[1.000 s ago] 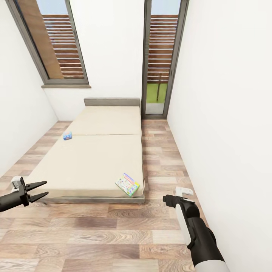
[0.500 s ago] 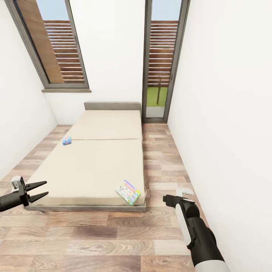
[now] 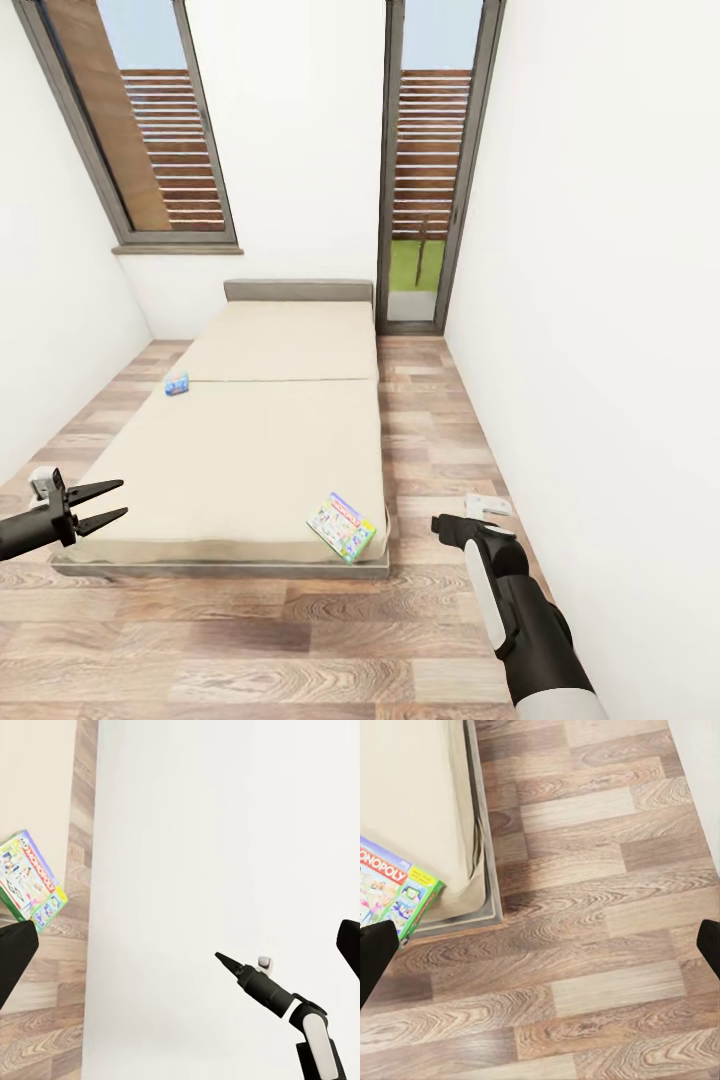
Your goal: Put all the toys in the child's room - the three board games (two on the bed and one on the table), the two jigsaw puzzles on the table, and the tennis ball on the table - inside the toy box on the table in the child's room.
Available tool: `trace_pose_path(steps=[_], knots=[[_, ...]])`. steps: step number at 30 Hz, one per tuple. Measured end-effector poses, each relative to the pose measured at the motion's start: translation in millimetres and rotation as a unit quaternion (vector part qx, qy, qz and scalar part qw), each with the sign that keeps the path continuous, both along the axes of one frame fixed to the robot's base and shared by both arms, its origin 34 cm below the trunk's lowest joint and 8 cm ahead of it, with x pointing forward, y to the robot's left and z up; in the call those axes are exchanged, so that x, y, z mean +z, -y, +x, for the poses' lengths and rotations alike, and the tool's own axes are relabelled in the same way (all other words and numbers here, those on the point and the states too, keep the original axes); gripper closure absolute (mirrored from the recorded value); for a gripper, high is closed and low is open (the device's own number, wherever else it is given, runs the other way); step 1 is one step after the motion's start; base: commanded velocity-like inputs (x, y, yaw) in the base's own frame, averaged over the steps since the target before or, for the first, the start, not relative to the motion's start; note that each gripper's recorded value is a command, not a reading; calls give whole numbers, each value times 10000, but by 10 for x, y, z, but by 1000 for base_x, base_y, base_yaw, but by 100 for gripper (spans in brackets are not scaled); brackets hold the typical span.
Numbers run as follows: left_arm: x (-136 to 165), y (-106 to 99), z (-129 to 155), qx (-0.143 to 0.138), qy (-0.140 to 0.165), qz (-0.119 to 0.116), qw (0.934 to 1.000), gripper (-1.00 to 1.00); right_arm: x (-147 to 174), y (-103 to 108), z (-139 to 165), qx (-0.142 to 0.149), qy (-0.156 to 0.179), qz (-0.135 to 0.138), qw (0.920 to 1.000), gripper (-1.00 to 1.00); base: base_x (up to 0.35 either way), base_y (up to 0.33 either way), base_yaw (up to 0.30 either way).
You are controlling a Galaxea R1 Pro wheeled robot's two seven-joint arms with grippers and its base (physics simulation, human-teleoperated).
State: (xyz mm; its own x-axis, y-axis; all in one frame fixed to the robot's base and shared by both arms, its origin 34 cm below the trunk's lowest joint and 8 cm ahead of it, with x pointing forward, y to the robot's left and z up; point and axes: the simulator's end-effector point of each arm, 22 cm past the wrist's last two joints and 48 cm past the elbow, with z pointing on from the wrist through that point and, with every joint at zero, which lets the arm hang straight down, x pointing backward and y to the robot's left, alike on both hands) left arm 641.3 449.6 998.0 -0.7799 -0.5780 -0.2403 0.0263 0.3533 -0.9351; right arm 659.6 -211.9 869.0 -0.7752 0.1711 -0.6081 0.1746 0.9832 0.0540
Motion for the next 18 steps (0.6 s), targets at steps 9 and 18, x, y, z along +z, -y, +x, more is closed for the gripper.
trace_pose_path(steps=[9, 18], knots=[[78, -1, 0, 2, 68, -3, 10000, -100, 86, 1, 23, -2, 83, 0, 10000, -100, 2, 0, 0], [156, -1, -1, 2, 145, -2, 9999, -100, 164, 1, 40, -2, 156, 0, 9999, -100, 0, 0, 0]])
